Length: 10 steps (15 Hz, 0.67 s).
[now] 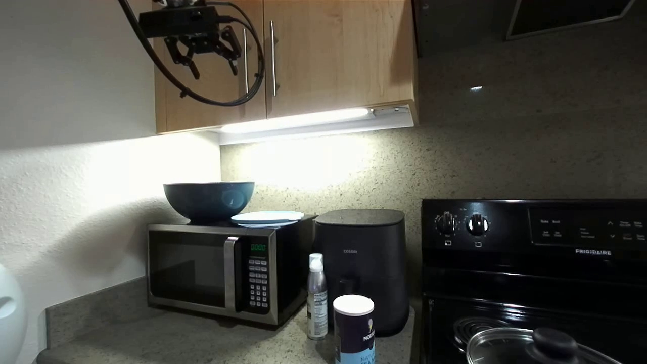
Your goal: Open the top left cabinet door
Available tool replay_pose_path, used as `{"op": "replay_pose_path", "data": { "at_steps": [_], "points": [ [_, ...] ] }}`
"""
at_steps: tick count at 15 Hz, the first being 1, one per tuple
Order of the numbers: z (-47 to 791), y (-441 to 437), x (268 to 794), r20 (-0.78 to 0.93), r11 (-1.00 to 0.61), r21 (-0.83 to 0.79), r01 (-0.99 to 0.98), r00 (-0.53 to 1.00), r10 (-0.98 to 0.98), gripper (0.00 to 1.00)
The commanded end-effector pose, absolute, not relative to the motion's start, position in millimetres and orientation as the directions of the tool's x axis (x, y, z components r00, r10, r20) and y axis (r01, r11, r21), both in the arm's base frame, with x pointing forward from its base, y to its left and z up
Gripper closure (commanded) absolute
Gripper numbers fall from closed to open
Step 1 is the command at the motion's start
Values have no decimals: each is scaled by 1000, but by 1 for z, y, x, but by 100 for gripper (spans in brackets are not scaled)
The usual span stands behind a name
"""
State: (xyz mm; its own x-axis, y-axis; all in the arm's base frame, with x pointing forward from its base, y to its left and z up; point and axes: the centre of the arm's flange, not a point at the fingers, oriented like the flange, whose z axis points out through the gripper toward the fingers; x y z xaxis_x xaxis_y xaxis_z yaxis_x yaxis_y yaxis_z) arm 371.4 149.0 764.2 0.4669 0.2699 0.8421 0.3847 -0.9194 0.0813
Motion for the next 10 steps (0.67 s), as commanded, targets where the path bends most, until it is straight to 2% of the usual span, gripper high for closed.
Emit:
{"op": "replay_pose_path", "data": {
  "at_steps": [1,7,10],
  "points": [
    [765,149,369,844,-919,82,385,464,269,0],
    [793,164,413,923,-894,170,415,250,292,0],
    [804,165,439,934,-902,140,407,249,257,0]
  ]
}}
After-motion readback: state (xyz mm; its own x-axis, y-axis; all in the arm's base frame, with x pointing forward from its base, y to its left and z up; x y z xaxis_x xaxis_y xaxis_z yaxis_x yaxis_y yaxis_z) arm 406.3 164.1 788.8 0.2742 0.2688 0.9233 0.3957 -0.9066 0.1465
